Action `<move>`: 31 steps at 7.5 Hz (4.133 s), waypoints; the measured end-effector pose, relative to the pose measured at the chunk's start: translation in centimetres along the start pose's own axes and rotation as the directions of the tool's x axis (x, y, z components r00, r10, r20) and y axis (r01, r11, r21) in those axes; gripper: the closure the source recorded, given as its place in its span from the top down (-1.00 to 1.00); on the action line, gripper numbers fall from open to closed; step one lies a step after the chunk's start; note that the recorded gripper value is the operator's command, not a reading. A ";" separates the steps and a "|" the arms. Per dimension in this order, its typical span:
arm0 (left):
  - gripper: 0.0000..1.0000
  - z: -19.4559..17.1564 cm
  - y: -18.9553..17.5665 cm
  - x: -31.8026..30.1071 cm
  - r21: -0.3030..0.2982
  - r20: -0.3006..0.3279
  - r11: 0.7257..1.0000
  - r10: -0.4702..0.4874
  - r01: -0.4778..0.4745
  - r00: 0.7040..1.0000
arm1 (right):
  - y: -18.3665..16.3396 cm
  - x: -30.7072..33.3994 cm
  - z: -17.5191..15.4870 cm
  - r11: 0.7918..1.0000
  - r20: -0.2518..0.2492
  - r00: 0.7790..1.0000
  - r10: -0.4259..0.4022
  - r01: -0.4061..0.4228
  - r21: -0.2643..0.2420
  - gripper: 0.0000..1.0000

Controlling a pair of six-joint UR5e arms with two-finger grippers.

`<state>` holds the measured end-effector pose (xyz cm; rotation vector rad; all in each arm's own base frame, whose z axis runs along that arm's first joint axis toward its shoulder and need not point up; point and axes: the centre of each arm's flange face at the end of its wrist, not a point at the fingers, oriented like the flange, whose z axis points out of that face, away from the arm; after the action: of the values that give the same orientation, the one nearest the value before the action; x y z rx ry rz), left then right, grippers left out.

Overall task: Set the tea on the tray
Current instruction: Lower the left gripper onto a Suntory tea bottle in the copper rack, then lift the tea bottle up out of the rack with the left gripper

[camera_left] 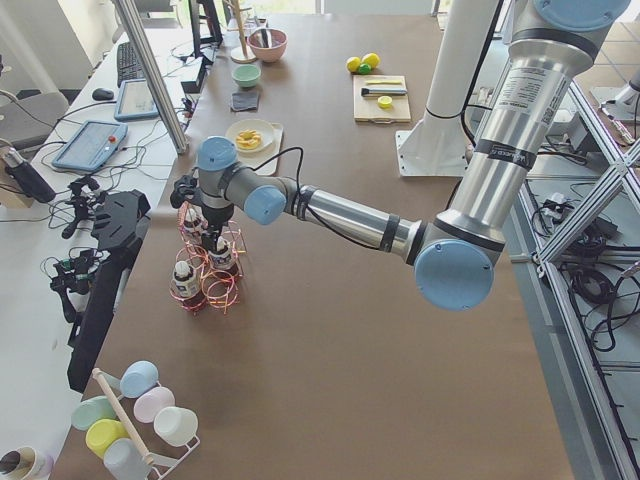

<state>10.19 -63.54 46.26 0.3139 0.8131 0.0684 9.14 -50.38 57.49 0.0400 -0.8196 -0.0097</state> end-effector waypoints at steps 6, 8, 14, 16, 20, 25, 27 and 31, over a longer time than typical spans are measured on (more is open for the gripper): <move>0.68 0.4 0.1 -0.2 0.014 0.021 1.000 0.005 -0.005 1.000 | 0.1 0.1 0.1 1.000 0.000 1.000 0.002 -0.002 -0.003 0.99; 0.60 0.9 0.1 0.1 0.012 0.028 1.000 0.010 -0.011 1.000 | 0.4 0.3 0.3 1.000 0.002 1.000 0.006 -0.006 -0.006 0.99; -0.98 2.3 0.4 -0.8 0.030 0.018 0.999 0.031 -0.031 0.999 | 0.7 0.3 0.2 1.000 0.003 1.000 0.006 -0.006 -0.003 0.99; -1.00 1.9 0.0 -0.4 0.042 0.009 0.999 0.027 -0.028 1.000 | 1.1 0.1 0.0 1.000 0.003 1.000 0.004 -0.004 0.000 0.99; -1.00 -1.6 -0.7 -0.4 0.090 -0.005 0.996 0.026 -0.026 1.000 | 1.9 0.7 -0.1 1.000 0.005 1.000 0.015 -0.015 0.003 0.99; -1.00 -13.1 1.1 2.5 0.155 0.011 0.988 -0.008 0.006 1.000 | 3.7 1.7 0.7 0.999 0.006 0.999 0.033 -0.033 -0.012 0.99; -1.00 -16.0 1.3 3.7 0.172 0.015 0.985 -0.022 0.019 1.000 | 4.0 2.0 0.7 0.999 0.006 0.999 0.036 -0.035 -0.012 0.99; -1.00 -17.0 1.5 15.2 0.100 -0.021 0.986 -0.131 0.133 0.991 | 4.8 2.2 0.9 0.999 0.003 0.999 0.043 -0.043 -0.015 0.99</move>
<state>8.38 -55.13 25.07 0.3543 0.8509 -0.0952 9.98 -45.69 59.90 0.0078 -0.8233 0.0246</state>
